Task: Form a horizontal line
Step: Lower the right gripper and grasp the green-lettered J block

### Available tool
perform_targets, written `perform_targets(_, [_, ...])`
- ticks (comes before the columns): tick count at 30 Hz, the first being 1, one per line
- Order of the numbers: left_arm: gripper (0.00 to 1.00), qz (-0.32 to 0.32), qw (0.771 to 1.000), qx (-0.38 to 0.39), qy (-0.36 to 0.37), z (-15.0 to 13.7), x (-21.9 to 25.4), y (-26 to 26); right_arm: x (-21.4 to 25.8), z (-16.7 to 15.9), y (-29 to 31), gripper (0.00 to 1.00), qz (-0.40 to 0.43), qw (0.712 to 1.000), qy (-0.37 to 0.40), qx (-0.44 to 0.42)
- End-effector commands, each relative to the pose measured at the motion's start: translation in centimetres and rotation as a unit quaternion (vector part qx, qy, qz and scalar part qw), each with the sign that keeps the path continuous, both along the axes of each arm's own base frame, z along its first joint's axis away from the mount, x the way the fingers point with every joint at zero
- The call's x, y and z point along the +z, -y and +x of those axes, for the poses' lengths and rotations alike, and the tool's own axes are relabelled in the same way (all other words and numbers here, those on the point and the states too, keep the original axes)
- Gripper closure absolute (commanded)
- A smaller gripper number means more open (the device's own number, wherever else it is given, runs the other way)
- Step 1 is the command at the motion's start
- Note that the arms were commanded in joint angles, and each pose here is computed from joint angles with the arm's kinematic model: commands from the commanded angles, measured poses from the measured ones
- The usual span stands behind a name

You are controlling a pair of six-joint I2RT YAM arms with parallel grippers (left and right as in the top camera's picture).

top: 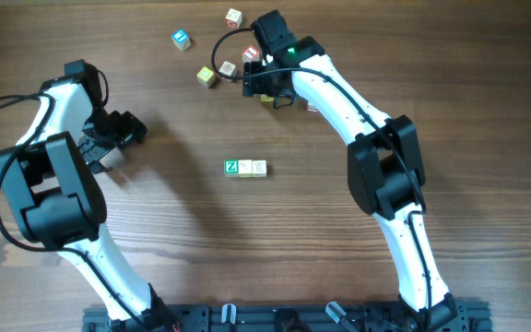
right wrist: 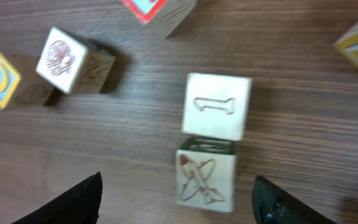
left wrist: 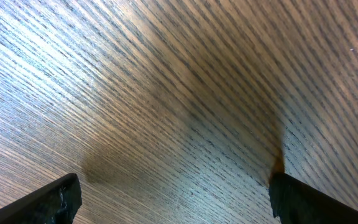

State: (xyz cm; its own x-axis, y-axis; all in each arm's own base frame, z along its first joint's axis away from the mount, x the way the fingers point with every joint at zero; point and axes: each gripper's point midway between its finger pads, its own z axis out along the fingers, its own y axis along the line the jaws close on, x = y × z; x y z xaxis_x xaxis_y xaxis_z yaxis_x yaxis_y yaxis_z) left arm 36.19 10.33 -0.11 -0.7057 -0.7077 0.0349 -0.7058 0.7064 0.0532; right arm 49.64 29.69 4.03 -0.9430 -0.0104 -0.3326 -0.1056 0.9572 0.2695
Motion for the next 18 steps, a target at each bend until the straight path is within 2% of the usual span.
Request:
perform_targets(1, [0.0, 0.012, 1.0, 0.002, -0.019, -0.8, -1.0, -0.6, -1.7, -0.8, -0.6, 0.23, 0.009, 1.0, -0.025, 0.009])
perform_targets(4, [0.0, 0.012, 1.0, 0.002, -0.019, -0.8, -1.0, -0.6, -1.8, -0.2, 0.4, 0.22, -0.018, 1.0, -0.01, -0.005])
perform_targets(15, [0.0, 0.012, 1.0, 0.002, -0.019, -0.8, -1.0, -0.6, -2.2, -1.0, -0.8, 0.22, 0.0, 1.0, -0.023, 0.007])
perform_targets(18, [0.0, 0.012, 1.0, 0.002, -0.019, -0.8, -1.0, -0.6, -2.7, -0.5, 0.0, 0.22, -0.022, 1.0, -0.013, -0.003])
